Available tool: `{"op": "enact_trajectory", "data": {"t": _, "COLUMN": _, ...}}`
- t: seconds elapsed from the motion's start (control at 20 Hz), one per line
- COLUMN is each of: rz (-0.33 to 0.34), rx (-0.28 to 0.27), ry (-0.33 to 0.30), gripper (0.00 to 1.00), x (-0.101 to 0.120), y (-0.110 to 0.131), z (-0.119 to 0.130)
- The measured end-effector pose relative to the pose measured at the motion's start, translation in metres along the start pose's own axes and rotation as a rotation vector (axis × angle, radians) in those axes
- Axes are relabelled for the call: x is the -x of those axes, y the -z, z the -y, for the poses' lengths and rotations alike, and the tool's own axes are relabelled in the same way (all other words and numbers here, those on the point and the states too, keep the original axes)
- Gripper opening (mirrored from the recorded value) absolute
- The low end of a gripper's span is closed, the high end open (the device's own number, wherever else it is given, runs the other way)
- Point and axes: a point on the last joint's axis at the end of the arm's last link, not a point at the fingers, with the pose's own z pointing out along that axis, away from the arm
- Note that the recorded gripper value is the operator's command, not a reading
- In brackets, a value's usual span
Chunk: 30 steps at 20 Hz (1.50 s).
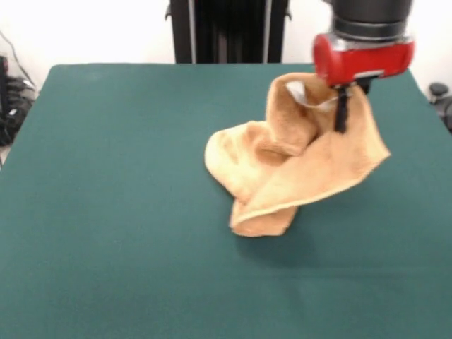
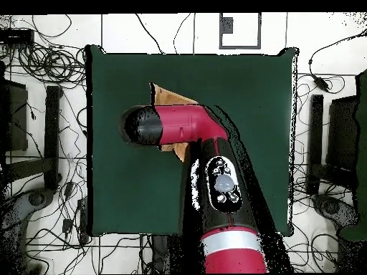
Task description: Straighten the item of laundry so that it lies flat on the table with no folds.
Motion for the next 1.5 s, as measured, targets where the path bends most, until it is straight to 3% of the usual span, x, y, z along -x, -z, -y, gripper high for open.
{"op": "enact_trajectory", "data": {"t": 0.4, "rz": -0.012, "rx": -0.006, "ry": -0.001, "gripper": 0.00, "x": -0.004, "y": -0.004, "z": -0.042}}
{"op": "enact_trajectory", "data": {"t": 0.7, "rz": 0.004, "rx": -0.018, "ry": -0.057, "gripper": 0.00, "x": -0.008, "y": -0.035, "z": -0.061}}
{"op": "enact_trajectory", "data": {"t": 1.25, "rz": -0.021, "rx": -0.033, "ry": -0.117, "gripper": 0.00, "x": -0.015, "y": -0.089, "z": -0.056}}
{"op": "enact_trajectory", "data": {"t": 1.5, "rz": -0.028, "rx": -0.038, "ry": -0.115, "gripper": 0.00, "x": -0.020, "y": -0.096, "z": -0.056}}
